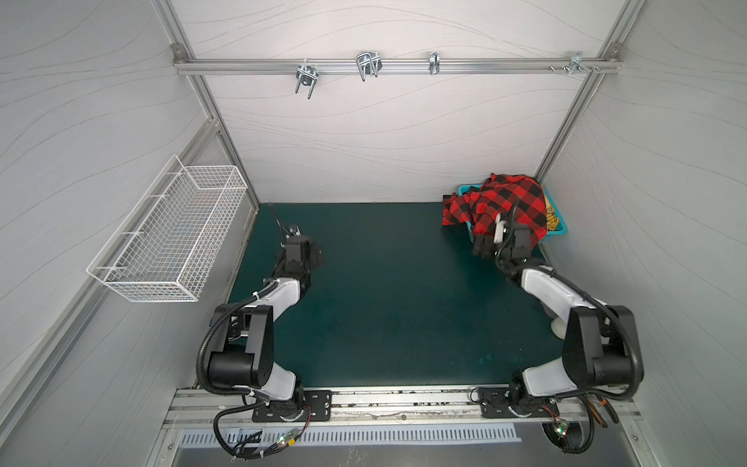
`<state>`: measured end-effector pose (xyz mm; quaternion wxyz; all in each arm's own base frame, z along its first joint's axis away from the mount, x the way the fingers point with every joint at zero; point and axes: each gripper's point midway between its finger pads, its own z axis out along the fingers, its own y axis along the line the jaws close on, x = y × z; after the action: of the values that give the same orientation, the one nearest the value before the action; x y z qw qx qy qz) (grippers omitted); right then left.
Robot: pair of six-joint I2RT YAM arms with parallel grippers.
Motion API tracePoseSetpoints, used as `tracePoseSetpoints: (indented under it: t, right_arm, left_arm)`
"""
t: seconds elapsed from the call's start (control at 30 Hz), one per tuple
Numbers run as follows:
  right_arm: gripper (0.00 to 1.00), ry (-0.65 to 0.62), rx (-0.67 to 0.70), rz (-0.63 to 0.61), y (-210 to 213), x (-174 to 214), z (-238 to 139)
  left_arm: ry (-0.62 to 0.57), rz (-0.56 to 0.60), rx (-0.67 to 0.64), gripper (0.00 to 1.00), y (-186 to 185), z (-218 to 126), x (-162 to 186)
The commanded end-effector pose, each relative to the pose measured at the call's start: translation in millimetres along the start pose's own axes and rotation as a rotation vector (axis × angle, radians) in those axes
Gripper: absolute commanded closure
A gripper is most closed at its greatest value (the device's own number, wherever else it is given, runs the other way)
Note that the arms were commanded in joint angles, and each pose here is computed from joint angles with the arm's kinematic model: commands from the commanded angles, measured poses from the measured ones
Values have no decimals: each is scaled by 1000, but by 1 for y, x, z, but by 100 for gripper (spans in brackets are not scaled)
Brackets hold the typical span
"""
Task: Fold and stack the long sleeve shirts
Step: 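Reach the right gripper into the teal basket and grasp the red plaid shirt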
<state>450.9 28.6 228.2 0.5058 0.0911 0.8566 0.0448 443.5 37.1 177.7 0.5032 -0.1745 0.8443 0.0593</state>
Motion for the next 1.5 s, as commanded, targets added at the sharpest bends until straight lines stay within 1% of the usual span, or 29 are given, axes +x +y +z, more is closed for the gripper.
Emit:
tracePoseSetpoints:
  t: [0.0,0.03,0.07,0.1,0.13,0.2,0.27,0.33,0.4,0.47,0.5,0.57,0.63,0.7,0.77,0.8,0.93,1.03,1.07,1.1,1.13,1.23,1.33,1.47]
  right_arm:
    - [3,282,233,330,-45,32,-47]
    - [7,338,207,355,-47,33,-48]
    - [8,376,272,387,-60,34,-56]
    - [8,398,320,392,-67,35,-63]
    - [6,394,321,372,-67,29,-68]
    - [1,367,311,325,-63,17,-73]
    - [1,371,320,305,-61,12,-71]
    - [1,425,324,285,-59,16,-63]
    - [3,465,298,243,-56,19,-49]
    - [5,496,292,236,-55,24,-36]
    - [9,512,280,231,-53,27,-27]
    - [18,548,307,227,-57,36,-19]
    - [21,579,353,232,-64,45,-17]
    - [21,583,382,236,-70,55,-19]
    - [18,576,372,233,-72,64,-17]
    - [16,578,353,241,-72,71,-13]
    - [14,570,234,278,-67,82,5]
    - [10,526,160,284,-60,79,15]
    - [10,517,105,295,-52,77,18]
    - [3,499,57,289,-43,72,19]
    - [1,482,36,275,-37,67,20]
    - [1,445,28,209,-21,48,22]
    - [2,428,61,142,-14,29,33]
    - [11,424,76,116,-10,11,58]
  left_arm:
    - [87,-228,48,9,-22,-47,-46]
    - [106,-237,93,8,-37,-55,-50]
    - [133,-225,159,8,-55,-67,-51]
    - [159,-199,199,8,-69,-80,-47]
    - [174,-175,230,8,-78,-91,-42]
    - [202,-90,298,7,-97,-115,-23]
    - [227,-55,330,7,-100,-129,-4]
    - [262,-66,343,7,-96,-135,15]
    - [289,-53,351,7,-92,-134,34]
    - [317,-40,337,7,-87,-131,49]
    - [338,-32,334,7,-86,-129,57]
    - [367,-31,334,10,-87,-125,67]
    - [389,-30,338,11,-88,-123,76]
    - [401,-19,330,12,-86,-120,84]
    - [410,-10,310,12,-82,-116,91]
    - [417,-9,304,12,-81,-116,94]
    - [443,-31,337,13,-87,-115,102]
    - [463,-35,342,15,-89,-114,107]
    - [469,-32,339,15,-88,-114,108]
    - [469,-29,339,15,-88,-114,108]
    - [465,-28,339,16,-88,-114,107]
    - [457,-29,340,16,-88,-115,106]
    - [469,-35,347,17,-90,-114,109]
    - [488,-34,351,20,-91,-113,112]
